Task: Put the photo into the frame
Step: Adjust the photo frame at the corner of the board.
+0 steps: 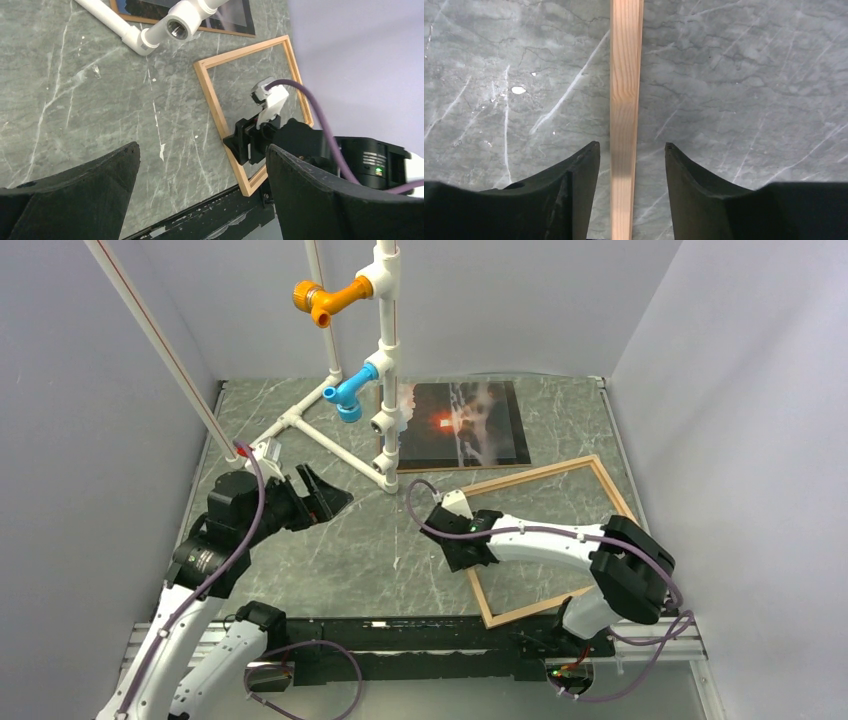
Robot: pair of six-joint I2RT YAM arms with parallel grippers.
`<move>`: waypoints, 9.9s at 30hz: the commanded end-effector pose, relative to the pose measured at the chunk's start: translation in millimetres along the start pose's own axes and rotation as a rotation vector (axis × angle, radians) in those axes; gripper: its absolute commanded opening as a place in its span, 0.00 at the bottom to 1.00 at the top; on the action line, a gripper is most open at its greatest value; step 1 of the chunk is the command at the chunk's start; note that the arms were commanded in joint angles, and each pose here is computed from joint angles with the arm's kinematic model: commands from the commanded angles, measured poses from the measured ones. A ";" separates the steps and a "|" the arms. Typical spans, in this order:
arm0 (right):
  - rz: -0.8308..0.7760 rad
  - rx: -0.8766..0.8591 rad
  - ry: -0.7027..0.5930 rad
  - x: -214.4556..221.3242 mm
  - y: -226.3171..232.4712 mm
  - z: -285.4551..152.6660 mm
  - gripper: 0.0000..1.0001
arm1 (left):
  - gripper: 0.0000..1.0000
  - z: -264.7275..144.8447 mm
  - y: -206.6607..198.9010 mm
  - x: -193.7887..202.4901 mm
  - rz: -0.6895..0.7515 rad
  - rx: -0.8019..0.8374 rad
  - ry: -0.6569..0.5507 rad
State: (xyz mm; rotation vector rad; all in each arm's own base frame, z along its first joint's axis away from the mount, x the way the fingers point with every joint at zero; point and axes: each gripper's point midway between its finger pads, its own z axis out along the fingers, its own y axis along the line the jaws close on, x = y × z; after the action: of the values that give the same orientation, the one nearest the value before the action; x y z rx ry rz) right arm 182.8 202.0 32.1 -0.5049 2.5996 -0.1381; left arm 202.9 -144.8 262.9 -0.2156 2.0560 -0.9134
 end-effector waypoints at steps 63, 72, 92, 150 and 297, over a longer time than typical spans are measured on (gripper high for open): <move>1.021 -0.205 -0.002 -7.2 -145.2 -27.1 0.86 | 0.93 215.4 -25.8 221.2 0.399 -0.405 0.703; 1.018 -0.218 -0.013 -9.8 -145.1 -30.5 0.87 | 0.93 231.6 -34.0 223.9 0.318 -0.293 0.716; 0.998 -0.193 -0.066 -17.4 -157.4 -47.5 0.87 | 0.02 265.1 -41.6 243.0 0.333 -0.305 0.868; 0.994 -0.149 -0.062 -15.2 -166.0 -53.8 0.92 | 0.77 321.0 -62.8 169.2 -0.150 -0.176 0.454; 0.422 -0.053 0.033 -84.2 -48.6 -0.1 0.93 | 0.88 5.4 -154.3 2.7 0.372 0.318 -0.093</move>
State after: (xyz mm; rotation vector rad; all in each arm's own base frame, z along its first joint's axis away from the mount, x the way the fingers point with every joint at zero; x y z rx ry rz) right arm 233.6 178.9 60.1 -0.1770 2.6995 -0.0309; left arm 177.6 -260.8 345.9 0.3075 1.8054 -0.9336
